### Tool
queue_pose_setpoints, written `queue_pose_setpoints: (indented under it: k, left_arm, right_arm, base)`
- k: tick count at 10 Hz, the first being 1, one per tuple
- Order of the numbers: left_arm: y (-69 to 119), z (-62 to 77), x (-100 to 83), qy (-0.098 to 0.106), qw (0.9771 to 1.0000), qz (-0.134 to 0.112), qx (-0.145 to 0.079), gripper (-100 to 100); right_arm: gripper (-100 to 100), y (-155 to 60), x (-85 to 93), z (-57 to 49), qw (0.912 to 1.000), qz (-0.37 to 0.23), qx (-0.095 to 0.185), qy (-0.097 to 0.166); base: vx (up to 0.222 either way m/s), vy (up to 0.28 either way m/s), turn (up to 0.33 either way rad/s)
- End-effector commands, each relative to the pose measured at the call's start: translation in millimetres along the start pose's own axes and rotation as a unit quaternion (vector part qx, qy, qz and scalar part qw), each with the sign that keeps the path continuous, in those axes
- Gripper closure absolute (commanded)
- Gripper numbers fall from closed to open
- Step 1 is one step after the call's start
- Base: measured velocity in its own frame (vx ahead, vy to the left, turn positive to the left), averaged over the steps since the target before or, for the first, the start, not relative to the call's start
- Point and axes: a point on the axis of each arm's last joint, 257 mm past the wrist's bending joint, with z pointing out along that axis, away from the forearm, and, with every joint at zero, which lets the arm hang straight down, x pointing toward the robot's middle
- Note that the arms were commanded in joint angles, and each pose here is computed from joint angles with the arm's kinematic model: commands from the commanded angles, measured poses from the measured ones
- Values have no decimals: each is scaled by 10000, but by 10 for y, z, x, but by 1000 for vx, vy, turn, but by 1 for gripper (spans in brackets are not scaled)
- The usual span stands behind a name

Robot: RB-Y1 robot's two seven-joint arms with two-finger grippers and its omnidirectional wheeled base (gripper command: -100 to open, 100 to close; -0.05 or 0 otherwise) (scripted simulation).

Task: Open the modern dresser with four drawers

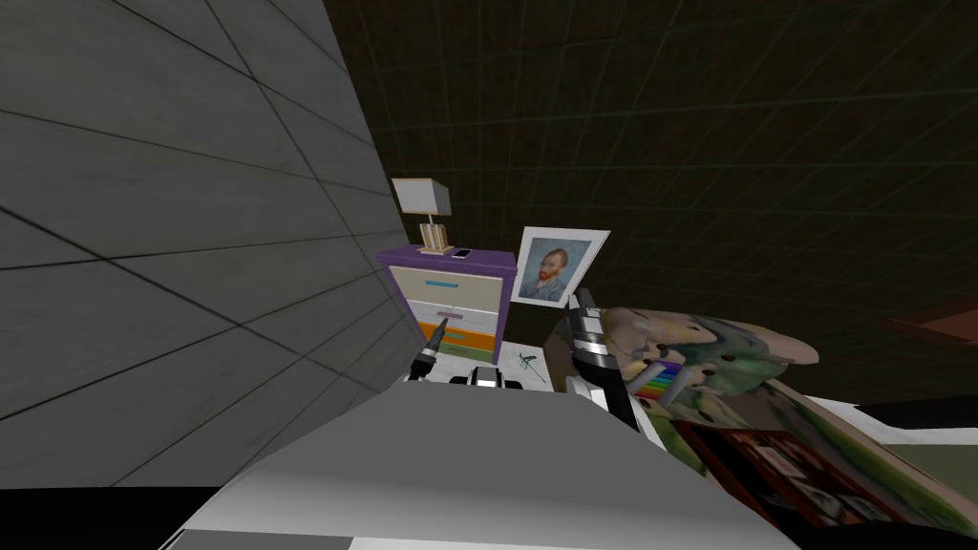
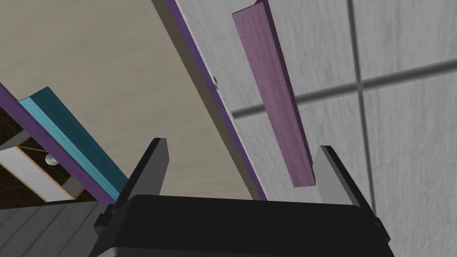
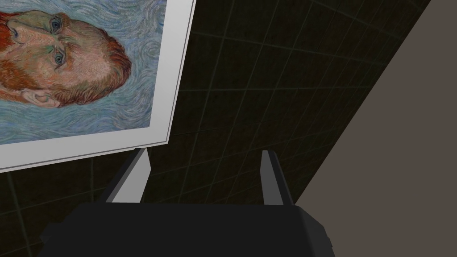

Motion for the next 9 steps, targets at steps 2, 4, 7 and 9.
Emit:
queue_pose_setpoints:
  k: [2, 4, 7, 9]
  left_arm:
    - [182, -97, 98, 121, 9997, -27, -187, -100]
    - [274, -148, 139, 189, 9994, -34, -290, -100]
    - [281, -198, 188, 160, 9993, -20, -333, -100]
    - [254, -303, 269, 67, 9991, -4, -407, -100]
  right_arm:
    - [0, 0, 0, 0, 10000, 0, 0, 0]
    - [0, 0, 0, 0, 10000, 0, 0, 0]
    - [0, 0, 0, 0, 10000, 0, -1, 0]
    - [0, 0, 0, 1, 10000, 0, -1, 0]
  base:
    - [71, -7, -8]
    - [73, -10, -8]
    - [40, 2, -31]
    - [42, 72, -146]
